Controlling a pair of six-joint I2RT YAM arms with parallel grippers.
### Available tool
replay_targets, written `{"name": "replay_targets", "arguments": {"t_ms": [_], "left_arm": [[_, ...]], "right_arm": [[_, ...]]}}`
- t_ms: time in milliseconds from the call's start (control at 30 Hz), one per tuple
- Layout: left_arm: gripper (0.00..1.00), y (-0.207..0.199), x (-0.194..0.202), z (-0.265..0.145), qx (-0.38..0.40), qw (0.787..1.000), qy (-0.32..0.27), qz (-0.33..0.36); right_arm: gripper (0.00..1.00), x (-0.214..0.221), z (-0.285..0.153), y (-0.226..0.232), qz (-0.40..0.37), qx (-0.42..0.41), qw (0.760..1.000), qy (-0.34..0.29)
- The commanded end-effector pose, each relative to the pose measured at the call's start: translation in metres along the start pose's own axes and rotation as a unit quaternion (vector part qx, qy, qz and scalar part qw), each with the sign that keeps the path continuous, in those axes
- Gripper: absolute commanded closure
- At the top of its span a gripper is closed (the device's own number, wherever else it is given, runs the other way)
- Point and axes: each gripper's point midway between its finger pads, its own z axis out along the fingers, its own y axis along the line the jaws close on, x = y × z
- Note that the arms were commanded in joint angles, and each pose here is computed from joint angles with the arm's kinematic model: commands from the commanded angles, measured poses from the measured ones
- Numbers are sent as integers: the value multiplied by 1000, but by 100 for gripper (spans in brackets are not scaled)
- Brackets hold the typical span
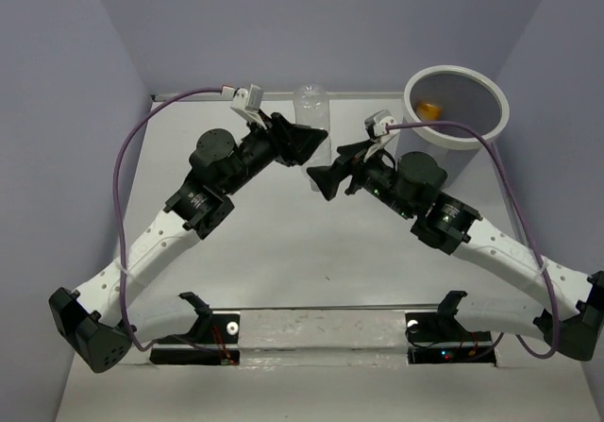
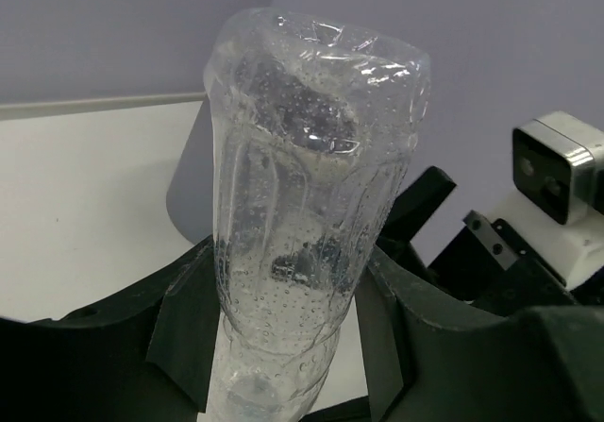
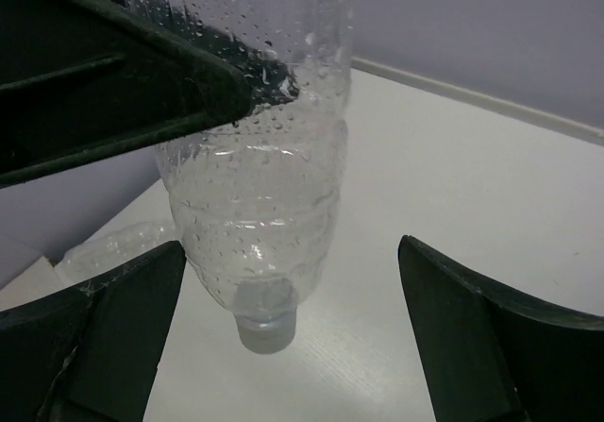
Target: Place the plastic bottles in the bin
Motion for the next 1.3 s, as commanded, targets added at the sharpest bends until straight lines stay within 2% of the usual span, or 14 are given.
{"name": "replay_targets", "arguments": {"t_ms": [0, 200, 233, 300, 333, 367, 400, 633, 700, 800, 867, 933, 1167, 1267], "left_arm": [[45, -37, -3, -8, 75, 997, -9, -9], [44, -46, 3, -17, 101, 995, -6, -11], [43, -47, 3, -19, 102, 995, -6, -11], [31, -43, 4, -22, 92, 996, -7, -10], [14, -43, -1, -27, 87, 996, -13, -8], [7, -38, -5, -29, 69, 997, -22, -2], [1, -32, -6, -34, 50, 999, -21, 1], [1, 20, -35, -84, -122, 989, -67, 55], [1, 37, -28, -106, -167, 982, -52, 66], [1, 63, -8, -134, -222, 972, -29, 69], [1, 84, 19, -147, -249, 966, 2, 70], [1, 89, 27, -161, -253, 965, 1, 66], [1, 112, 39, -191, -294, 953, -11, 72], [1, 117, 41, -192, -299, 951, -15, 77]], "right_arm": [[0, -9, 7, 28, -12, -78, 997, 5], [1, -3, 19, 34, -3, -90, 996, 6], [4, -6, 20, 34, -2, -92, 996, 0], [30, -12, 21, 33, 5, -86, 996, -14], [50, -15, 21, 30, 8, -75, 997, -20], [55, -16, 21, 28, 10, -71, 997, -23], [56, -15, 22, 27, 8, -67, 997, -22], [62, -35, 17, -40, 7, 40, 999, -36], [62, -48, 13, -79, -2, 97, 994, -43], [62, -67, -4, -152, -15, 205, 977, -48], [62, -80, -18, -194, -19, 277, 959, -62], [62, -85, -38, -249, -15, 361, 930, -72], [62, -112, -89, -348, -12, 487, 863, -134], [62, -107, -87, -370, -29, 500, 855, -136]]}}
